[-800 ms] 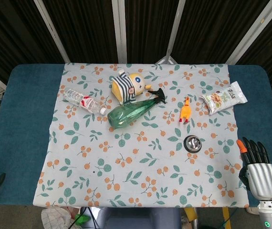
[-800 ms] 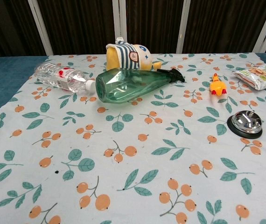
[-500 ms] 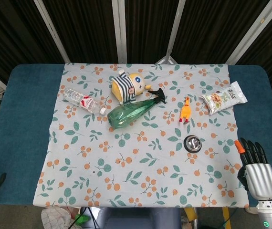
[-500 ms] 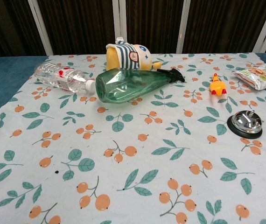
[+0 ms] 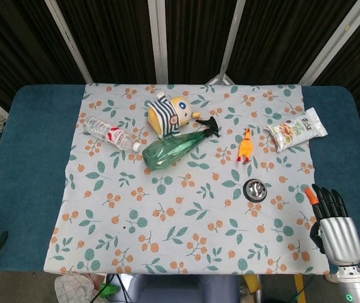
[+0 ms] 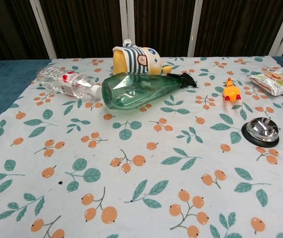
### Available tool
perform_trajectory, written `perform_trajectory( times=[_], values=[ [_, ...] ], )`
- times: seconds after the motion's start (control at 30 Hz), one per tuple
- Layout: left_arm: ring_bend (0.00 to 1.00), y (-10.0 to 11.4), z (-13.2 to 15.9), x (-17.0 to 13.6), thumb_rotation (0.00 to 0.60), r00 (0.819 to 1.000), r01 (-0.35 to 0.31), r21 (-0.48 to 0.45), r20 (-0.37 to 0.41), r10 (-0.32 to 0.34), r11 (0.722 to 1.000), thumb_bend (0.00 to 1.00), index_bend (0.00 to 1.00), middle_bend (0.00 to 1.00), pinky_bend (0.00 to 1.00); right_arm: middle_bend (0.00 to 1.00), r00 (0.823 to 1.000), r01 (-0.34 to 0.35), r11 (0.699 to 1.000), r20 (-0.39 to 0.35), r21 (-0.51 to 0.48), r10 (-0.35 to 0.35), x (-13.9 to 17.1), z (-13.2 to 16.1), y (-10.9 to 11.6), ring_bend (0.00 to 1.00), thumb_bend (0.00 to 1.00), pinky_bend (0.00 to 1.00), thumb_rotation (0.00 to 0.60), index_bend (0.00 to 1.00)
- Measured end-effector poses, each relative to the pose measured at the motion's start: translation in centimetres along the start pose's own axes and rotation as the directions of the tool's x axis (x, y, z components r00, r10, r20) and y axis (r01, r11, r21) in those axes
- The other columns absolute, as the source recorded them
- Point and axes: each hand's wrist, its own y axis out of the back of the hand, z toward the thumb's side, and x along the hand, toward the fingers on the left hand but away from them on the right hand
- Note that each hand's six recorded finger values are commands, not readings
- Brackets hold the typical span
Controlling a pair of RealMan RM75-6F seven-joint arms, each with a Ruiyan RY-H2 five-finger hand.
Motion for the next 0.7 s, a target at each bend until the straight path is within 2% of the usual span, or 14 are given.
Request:
perform_trajectory(
  times=[0.13, 0.37, 0.53, 0.7],
  values=[
    [0.03, 0.2, -0.3, -0.2, 0.6, 1.0, -0.001, 0.001, -0.015, 0.001, 1.0, 0.4, 0.05, 0.0, 0.16, 0.0, 0.999, -0.006, 1.0, -0.052, 0.01, 0.006, -0.7, 1.4, -0.6, 0.0, 1.0, 0.0, 0.6, 0.01],
    [0.03, 0.1, -0.3, 0.0, 0.6, 1.0, 0.003, -0.002, -0.018, -0.003, 1.0, 0.4, 0.05, 0.0, 0.16, 0.0, 0.991, -0.071, 0.997, -0.109, 0.009, 0.071, -3.5, 3.5, -1.9, 0.0, 1.0, 0.0, 0.6, 0.01],
    [0.03, -0.1, -0.3, 0.1, 0.6, 1.0, 0.009, 0.001, -0.02, -0.008, 1.0, 0.4, 0.05, 0.0, 0.16, 0.0, 0.987, -0.105, 0.994, -0.123, 0.013, 0.106, -6.2, 4.5, -2.6, 0.0, 1.0, 0.0, 0.6, 0.01],
    [0.03, -0.1, -0.3, 0.2, 0.6, 1.0, 0.011, 0.008, -0.025, -0.011, 1.0, 0.4, 0.05, 0.0, 0.16, 0.0, 0.979, -0.174, 0.985, -0.11, -0.003, 0.173, -8.4, 5.0, -4.6, 0.0, 1.0, 0.0, 0.6, 0.01]
  ],
)
